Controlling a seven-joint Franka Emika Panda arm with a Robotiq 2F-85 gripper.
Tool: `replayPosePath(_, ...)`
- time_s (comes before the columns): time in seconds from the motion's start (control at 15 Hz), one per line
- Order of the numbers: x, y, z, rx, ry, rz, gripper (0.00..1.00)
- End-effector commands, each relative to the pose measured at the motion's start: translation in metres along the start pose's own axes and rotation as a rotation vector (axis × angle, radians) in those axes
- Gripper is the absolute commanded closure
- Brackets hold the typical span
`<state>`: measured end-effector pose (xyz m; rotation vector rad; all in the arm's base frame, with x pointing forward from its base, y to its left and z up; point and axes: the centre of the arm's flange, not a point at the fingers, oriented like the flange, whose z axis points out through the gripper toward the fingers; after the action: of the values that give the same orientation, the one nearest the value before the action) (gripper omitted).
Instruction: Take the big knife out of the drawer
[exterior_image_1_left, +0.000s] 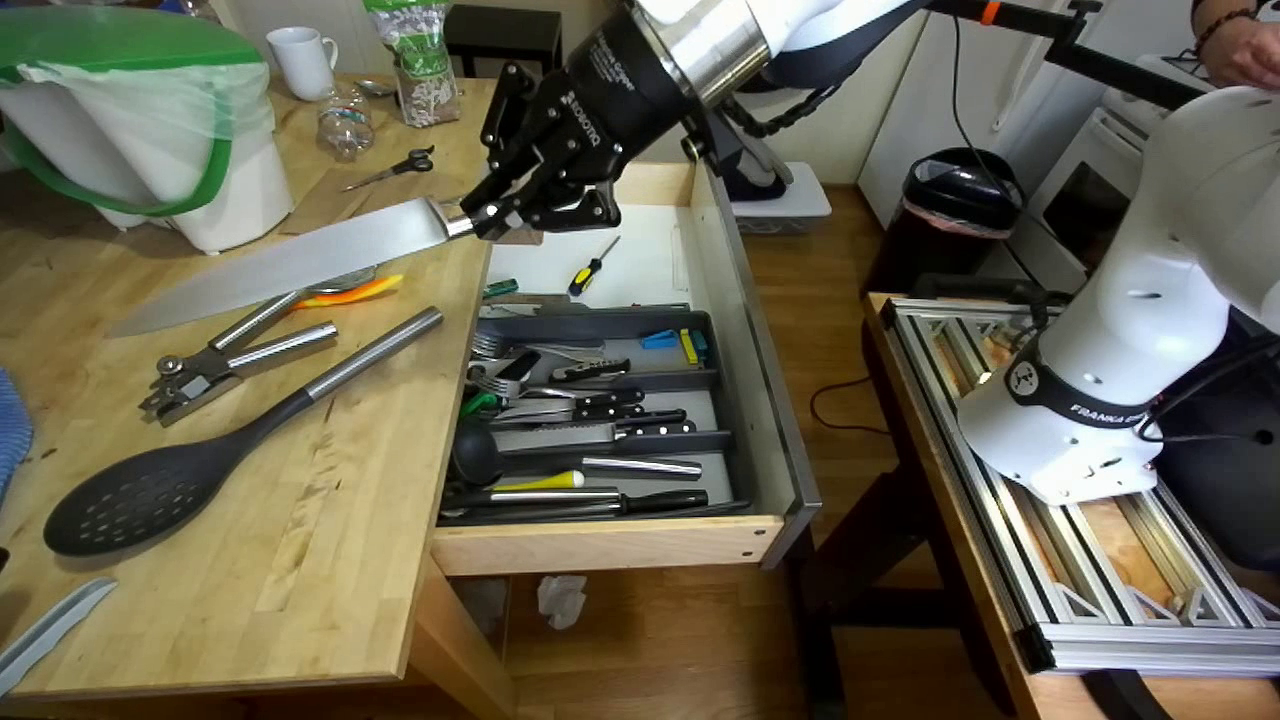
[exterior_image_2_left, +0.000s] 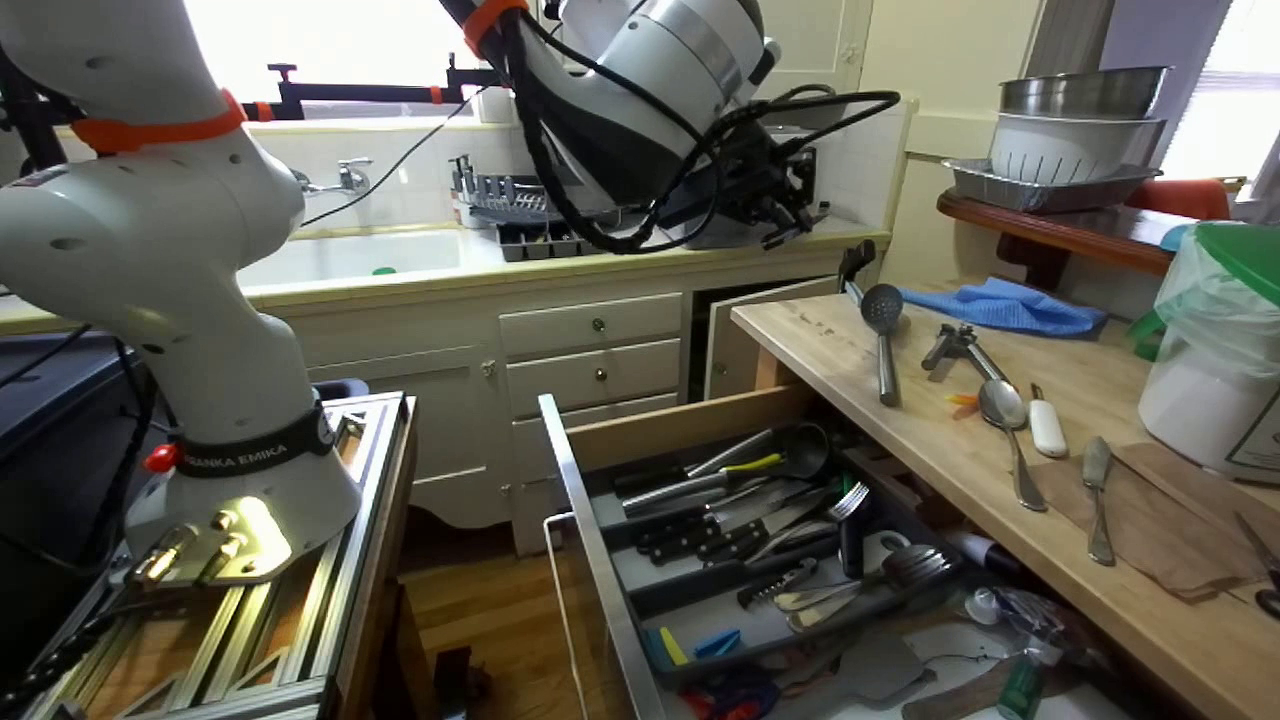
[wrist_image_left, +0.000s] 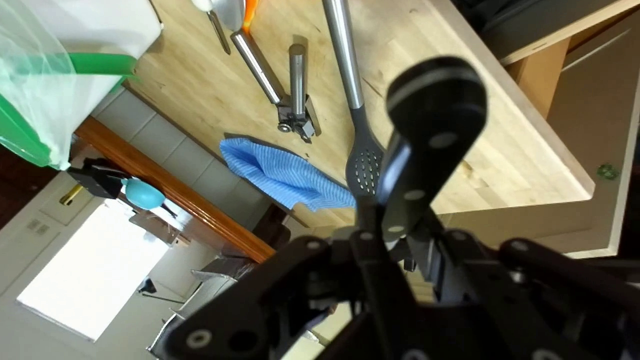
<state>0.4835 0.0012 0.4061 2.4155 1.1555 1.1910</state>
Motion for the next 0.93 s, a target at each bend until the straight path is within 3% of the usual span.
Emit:
replayPosePath(0.0,-0.046,-0.013,0.029,0.044,0.07,-0.032,0.95)
replayPosePath(0.33,-0.07,-0.01,0.055,0.113,0.084,-0.067,0.95)
replayPosePath(0.87,-0.098,-0.04,0.102,0.226,0.043,-0.14,0.95)
